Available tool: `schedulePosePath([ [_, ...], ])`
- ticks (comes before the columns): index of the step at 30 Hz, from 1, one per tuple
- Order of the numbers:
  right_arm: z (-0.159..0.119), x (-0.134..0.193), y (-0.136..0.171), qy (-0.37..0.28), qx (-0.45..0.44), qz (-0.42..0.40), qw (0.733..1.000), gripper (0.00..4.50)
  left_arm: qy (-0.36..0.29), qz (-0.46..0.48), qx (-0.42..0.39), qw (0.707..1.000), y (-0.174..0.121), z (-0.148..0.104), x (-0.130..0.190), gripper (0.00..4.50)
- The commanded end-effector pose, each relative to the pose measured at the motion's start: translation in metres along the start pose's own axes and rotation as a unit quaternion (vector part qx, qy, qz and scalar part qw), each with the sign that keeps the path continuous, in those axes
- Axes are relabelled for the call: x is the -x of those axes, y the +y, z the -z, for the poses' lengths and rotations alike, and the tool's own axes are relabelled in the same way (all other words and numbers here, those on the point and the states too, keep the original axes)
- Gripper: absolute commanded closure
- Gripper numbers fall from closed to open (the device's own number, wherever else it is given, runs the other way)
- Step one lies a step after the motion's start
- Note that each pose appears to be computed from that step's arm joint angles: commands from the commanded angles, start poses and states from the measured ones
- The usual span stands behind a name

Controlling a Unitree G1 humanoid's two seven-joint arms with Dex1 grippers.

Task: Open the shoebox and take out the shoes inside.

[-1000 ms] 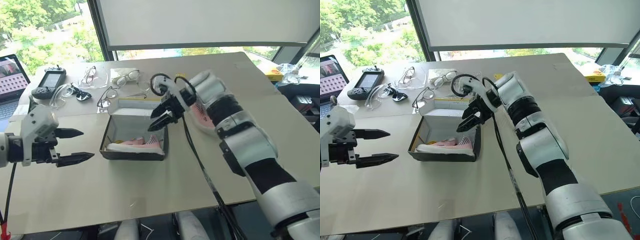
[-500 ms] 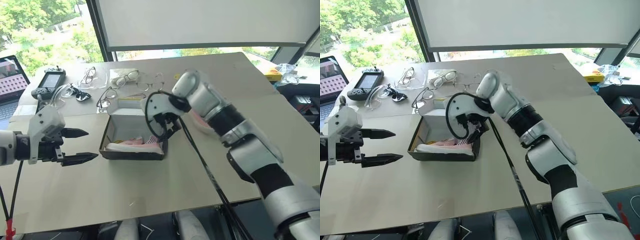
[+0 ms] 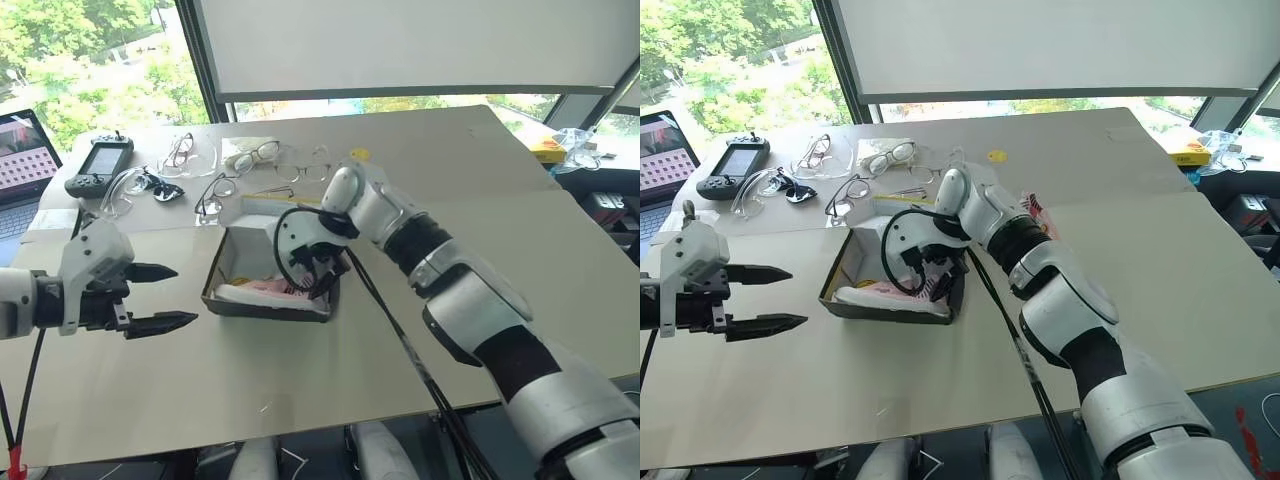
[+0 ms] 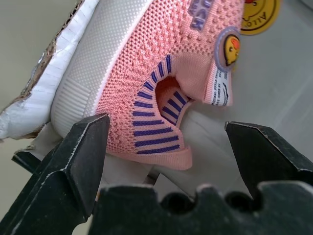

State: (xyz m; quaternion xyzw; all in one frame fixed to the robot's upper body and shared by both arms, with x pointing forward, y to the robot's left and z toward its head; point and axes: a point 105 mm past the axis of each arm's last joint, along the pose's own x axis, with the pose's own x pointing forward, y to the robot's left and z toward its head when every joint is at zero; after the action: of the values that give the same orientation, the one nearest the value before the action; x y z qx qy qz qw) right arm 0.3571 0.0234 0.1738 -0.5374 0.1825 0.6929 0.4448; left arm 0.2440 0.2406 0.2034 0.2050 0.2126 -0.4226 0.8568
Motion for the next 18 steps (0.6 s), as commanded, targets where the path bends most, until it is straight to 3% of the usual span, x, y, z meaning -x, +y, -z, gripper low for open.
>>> schedulePosePath([
  [1,-0.002,0.011,0.000,0.031,0.029,-0.024,0.999,0.03,-0.010,-0.012,-0.022,1.000,0.001,-0.010,0.004,0.00],
  [10,-0.007,0.031,-0.010,0.070,0.058,-0.017,0.996,0.03,-0.015,-0.010,-0.022,1.000,-0.001,-0.010,0.001,0.00],
  [18,0.006,0.010,0.001,0.092,0.080,-0.054,0.991,0.03,-0.016,-0.010,-0.024,1.000,0.000,-0.012,0.000,0.00],
])
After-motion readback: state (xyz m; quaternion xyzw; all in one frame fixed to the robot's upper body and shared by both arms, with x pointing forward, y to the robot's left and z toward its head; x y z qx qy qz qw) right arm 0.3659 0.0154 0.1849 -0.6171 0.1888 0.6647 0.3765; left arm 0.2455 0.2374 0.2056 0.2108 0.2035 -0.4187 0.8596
